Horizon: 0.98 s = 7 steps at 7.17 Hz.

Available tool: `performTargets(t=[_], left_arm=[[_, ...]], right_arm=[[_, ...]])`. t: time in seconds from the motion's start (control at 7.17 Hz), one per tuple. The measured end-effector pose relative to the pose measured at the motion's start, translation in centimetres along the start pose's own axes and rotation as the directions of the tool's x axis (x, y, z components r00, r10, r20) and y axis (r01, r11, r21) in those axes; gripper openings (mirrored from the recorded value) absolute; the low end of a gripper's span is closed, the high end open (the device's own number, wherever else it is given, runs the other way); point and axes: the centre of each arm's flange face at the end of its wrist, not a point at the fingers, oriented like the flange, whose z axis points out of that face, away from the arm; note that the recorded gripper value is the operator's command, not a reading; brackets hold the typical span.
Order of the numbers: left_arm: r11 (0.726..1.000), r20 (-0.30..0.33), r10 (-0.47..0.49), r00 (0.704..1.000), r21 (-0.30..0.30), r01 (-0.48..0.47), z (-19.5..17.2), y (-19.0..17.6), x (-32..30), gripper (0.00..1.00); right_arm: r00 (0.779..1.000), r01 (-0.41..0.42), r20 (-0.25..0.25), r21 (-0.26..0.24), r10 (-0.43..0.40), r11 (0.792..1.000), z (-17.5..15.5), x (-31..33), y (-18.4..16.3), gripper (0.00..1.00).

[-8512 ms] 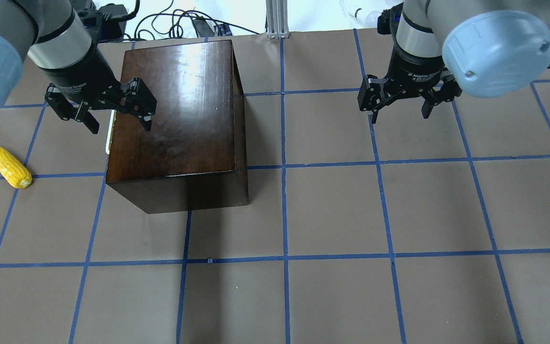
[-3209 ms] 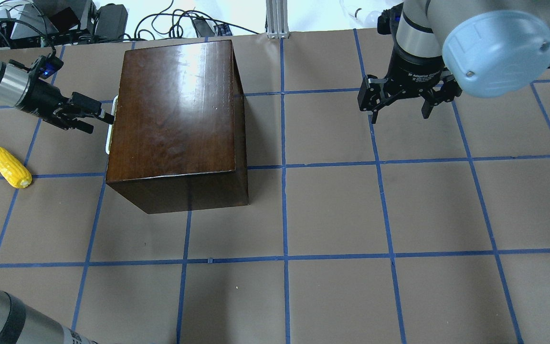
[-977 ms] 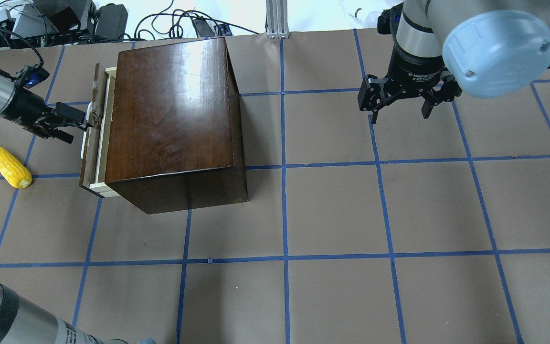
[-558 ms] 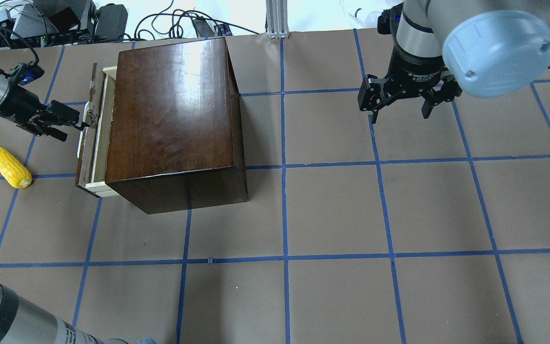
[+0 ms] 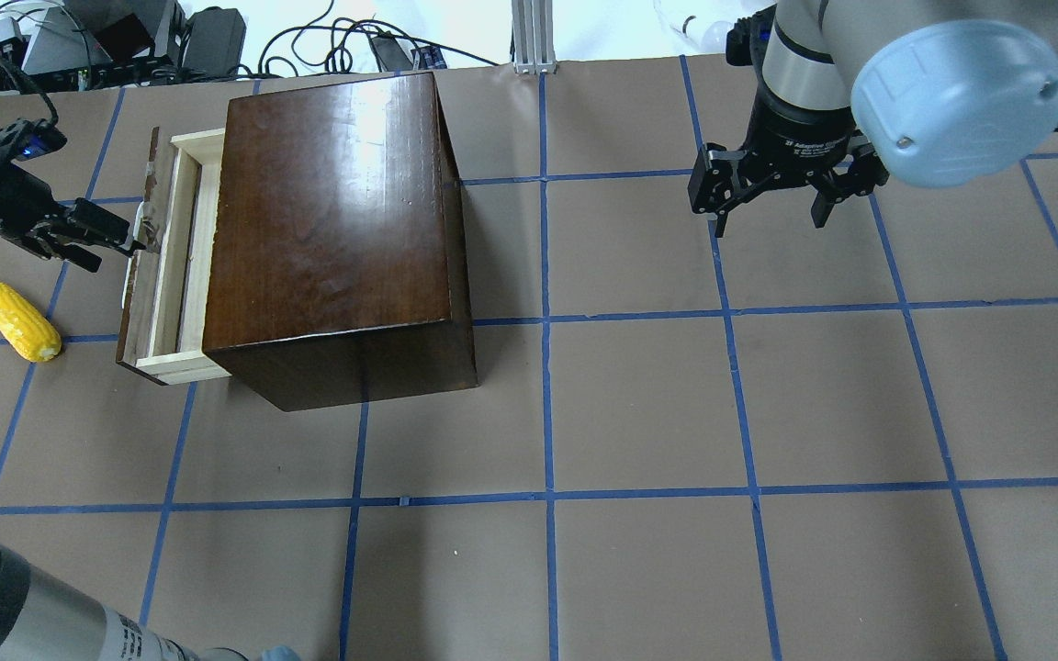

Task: Open drawer and put corn inside
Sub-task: 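Pull the drawer handle away from the cabinet with the left gripper, then release the handle and lower the left gripper onto the yellow corn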

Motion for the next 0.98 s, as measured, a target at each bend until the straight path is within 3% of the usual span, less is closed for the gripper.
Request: performTargets(t=[0.98], left_arm=[[0.999,0.078,0.051,0.996,-0.015,-0.05,-2.3,0.5,-2.1,1.0]], right_arm=[[1.0,0.0,0.0,-0.001,0.0,1.0,0.0,0.0,0.0,1.0]])
